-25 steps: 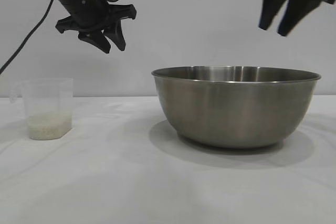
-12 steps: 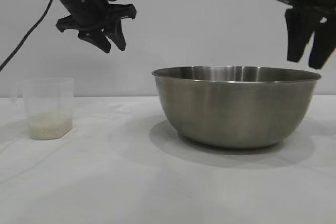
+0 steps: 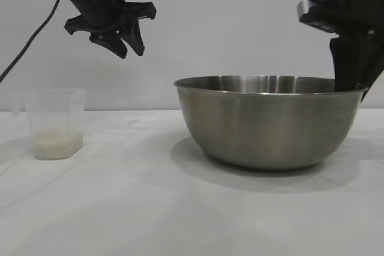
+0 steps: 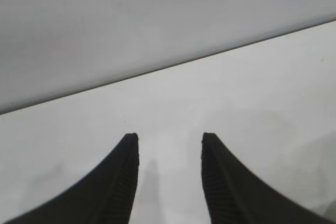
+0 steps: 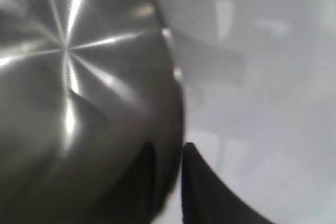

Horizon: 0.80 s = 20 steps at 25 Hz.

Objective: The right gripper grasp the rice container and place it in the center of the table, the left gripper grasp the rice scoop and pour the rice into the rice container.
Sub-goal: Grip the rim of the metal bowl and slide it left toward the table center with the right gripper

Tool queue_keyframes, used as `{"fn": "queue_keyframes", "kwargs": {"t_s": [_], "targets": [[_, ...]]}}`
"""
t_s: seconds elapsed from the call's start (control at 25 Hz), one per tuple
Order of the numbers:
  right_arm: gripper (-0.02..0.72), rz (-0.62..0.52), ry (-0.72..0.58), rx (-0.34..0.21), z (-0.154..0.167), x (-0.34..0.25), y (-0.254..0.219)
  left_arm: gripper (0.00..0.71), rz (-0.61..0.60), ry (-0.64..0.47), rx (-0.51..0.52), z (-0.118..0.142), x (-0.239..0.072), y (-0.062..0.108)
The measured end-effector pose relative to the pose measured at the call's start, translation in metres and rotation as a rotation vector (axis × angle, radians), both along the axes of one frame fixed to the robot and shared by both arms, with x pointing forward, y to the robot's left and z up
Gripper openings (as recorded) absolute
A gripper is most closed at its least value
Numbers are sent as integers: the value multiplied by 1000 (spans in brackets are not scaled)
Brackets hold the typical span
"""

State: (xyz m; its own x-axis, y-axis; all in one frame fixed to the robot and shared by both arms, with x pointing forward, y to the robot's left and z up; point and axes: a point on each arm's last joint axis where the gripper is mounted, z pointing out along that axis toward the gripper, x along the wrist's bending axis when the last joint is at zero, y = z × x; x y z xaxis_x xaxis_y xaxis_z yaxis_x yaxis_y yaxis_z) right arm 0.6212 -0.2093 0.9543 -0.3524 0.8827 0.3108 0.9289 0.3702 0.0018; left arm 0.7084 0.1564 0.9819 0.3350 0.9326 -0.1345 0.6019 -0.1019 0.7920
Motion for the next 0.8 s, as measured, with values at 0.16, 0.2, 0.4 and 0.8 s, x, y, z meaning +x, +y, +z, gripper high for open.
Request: {"fn": "queue_keyframes", "kwargs": {"t_s": [0.16,0.2,0.4,0.8], "targets": [[0,49,-14,10,-8,-2,28,237,-15,14,13,-1,-1,0],[0,61,-19,12,-11,-3,34,237,-17,15,15,-1,-1,0],[0,82,-60,26,-11,-4,51,237,-8,5,13,5,-1,5],[55,35,-128,61,-13,4,55,237,-9,-3,10,12,-3,7]]}}
